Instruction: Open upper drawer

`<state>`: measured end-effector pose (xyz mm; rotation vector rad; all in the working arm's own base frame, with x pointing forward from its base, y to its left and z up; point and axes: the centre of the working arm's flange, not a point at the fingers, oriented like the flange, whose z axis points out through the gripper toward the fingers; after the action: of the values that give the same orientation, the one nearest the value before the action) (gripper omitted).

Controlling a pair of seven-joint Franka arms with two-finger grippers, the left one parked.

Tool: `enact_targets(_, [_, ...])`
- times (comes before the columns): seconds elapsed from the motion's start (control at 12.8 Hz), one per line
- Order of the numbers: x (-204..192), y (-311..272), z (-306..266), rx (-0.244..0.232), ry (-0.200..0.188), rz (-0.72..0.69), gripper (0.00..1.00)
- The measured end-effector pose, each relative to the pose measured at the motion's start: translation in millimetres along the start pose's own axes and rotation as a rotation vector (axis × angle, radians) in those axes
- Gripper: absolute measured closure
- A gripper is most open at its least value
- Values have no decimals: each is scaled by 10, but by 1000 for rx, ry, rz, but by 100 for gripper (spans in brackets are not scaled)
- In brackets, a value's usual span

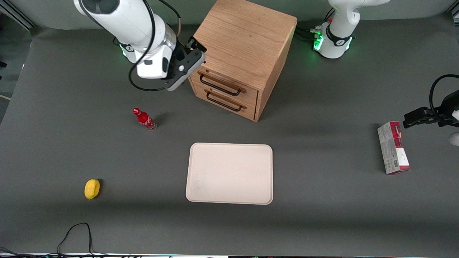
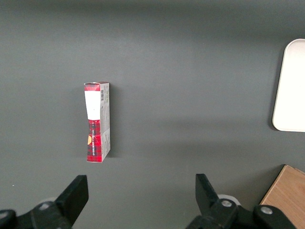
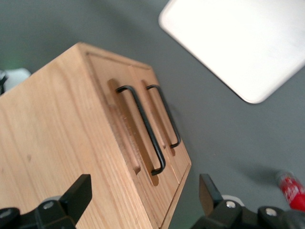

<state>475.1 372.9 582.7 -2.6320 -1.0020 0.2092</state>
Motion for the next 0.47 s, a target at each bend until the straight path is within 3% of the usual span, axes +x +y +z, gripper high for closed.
enact_targets(0.23, [106, 110, 425, 74, -106, -115, 0])
enact_targets(0.47, [306, 116, 966, 124, -164, -150, 0])
